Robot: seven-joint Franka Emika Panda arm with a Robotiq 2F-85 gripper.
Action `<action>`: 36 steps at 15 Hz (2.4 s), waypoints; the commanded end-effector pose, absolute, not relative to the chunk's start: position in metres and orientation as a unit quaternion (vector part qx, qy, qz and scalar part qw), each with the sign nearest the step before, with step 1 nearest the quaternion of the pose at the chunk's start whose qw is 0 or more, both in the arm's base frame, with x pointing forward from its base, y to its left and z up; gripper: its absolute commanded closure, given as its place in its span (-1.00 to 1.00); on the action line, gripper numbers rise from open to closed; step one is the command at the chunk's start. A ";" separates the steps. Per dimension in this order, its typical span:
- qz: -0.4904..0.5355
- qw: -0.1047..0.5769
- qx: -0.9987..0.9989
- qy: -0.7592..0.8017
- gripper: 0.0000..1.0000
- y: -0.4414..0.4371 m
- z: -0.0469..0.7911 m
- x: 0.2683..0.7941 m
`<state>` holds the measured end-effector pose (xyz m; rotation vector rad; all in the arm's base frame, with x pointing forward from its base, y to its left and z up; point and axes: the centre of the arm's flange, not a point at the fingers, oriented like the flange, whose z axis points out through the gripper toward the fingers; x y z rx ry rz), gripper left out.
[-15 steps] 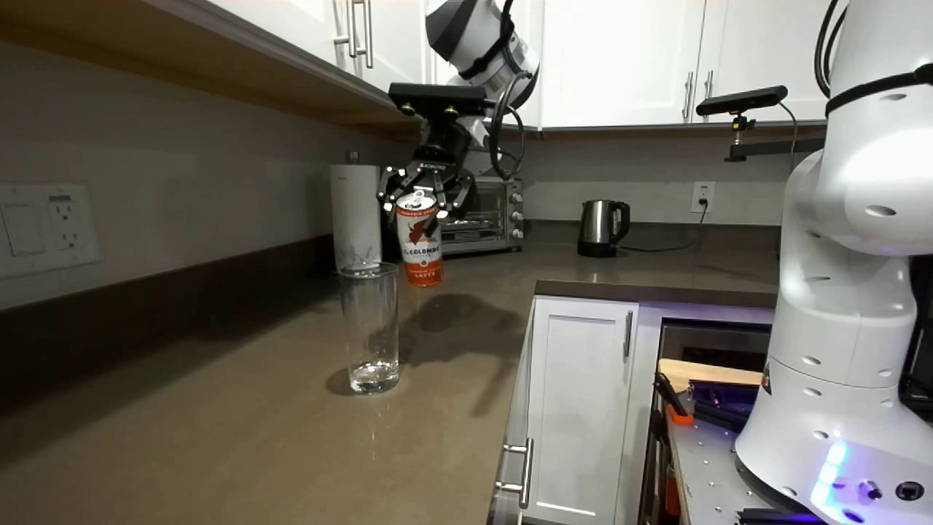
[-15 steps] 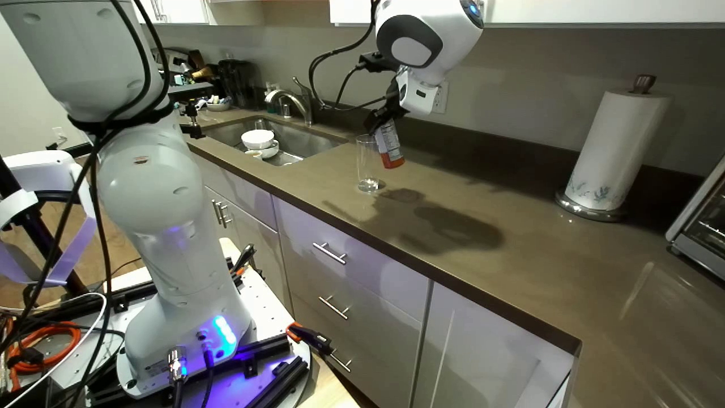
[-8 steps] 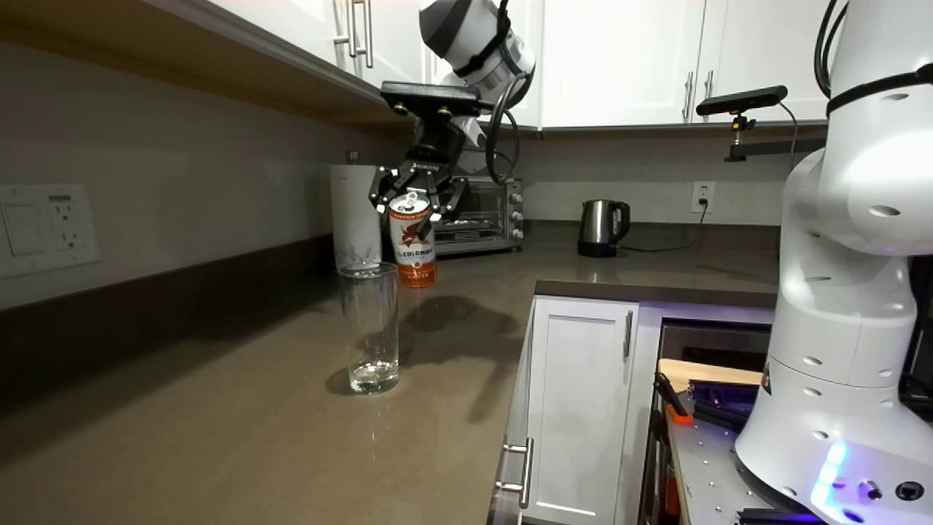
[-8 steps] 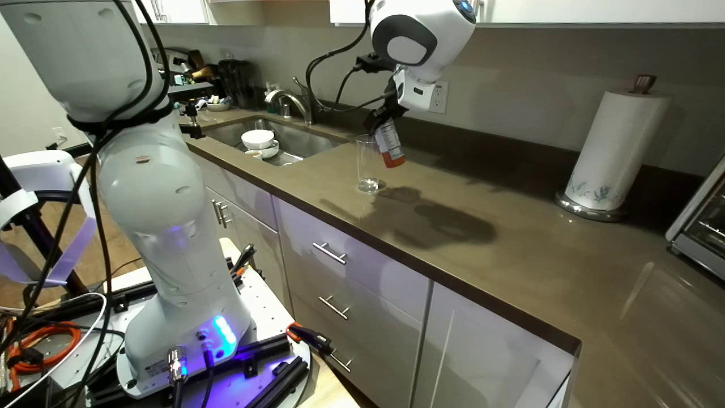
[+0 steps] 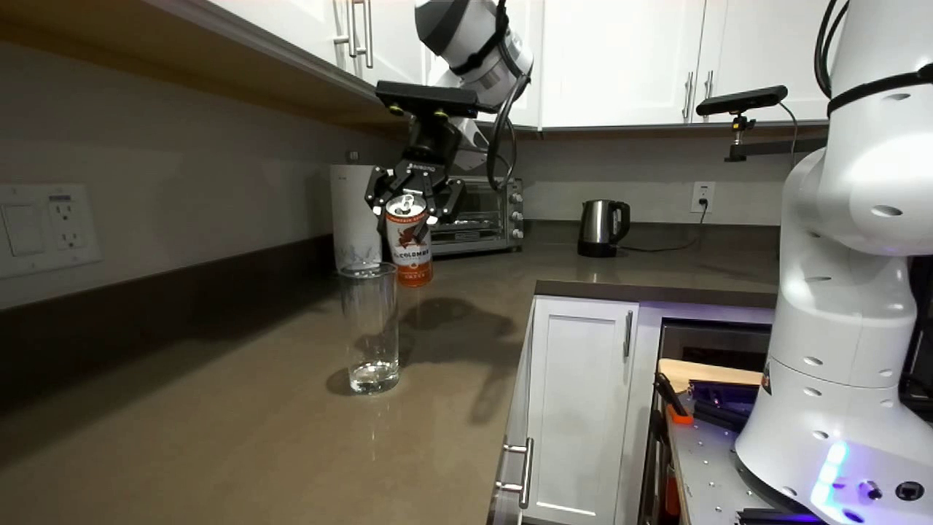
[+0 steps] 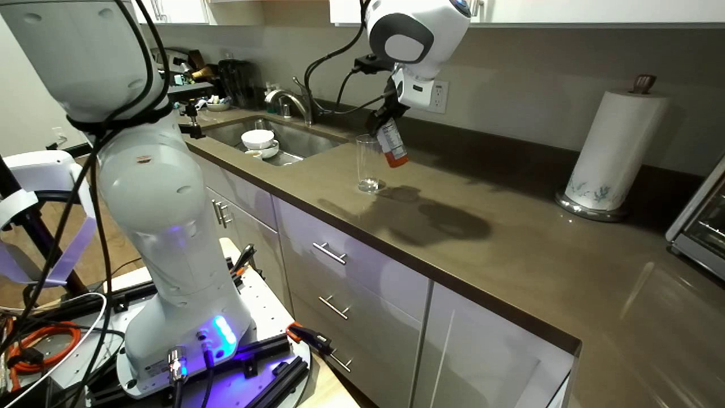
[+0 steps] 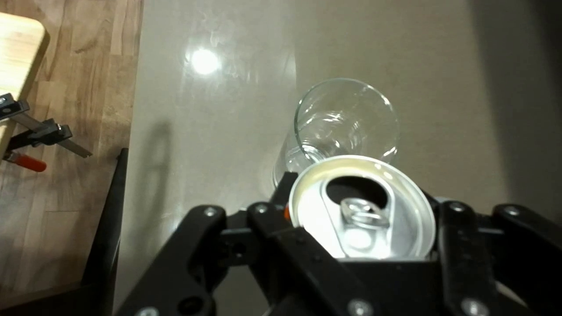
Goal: Pick up the can, pour its contents in the glass cup and put it down
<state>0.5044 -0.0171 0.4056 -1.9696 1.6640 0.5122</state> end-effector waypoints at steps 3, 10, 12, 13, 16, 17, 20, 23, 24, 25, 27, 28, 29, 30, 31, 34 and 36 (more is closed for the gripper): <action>0.167 0.243 -0.732 0.615 0.43 0.003 0.422 0.493; 0.145 0.225 -0.744 0.612 0.44 0.023 0.422 0.485; 0.137 0.218 -0.748 0.611 0.44 0.026 0.419 0.483; 0.132 0.216 -0.749 0.612 0.44 0.028 0.418 0.482; 0.119 0.206 -0.755 0.611 0.43 0.031 0.417 0.481; 0.116 0.202 -0.757 0.610 0.43 0.032 0.417 0.482; 0.110 0.197 -0.761 0.609 0.43 0.032 0.419 0.486; 0.108 0.195 -0.762 0.608 0.41 0.026 0.419 0.494; 0.111 0.195 -0.761 0.609 0.40 0.024 0.419 0.497; 0.114 0.196 -0.759 0.611 0.41 0.022 0.420 0.500; 0.119 0.199 -0.755 0.614 0.40 0.017 0.422 0.507; 0.118 0.200 -0.753 0.615 0.40 0.015 0.422 0.510; 0.117 0.201 -0.752 0.617 0.40 0.013 0.422 0.514; 0.116 0.201 -0.751 0.618 0.41 0.012 0.422 0.516; 0.116 0.201 -0.750 0.619 0.42 0.011 0.423 0.520; 0.114 0.200 -0.747 0.624 0.41 0.011 0.421 0.527; 0.112 0.199 -0.747 0.624 0.40 0.013 0.420 0.530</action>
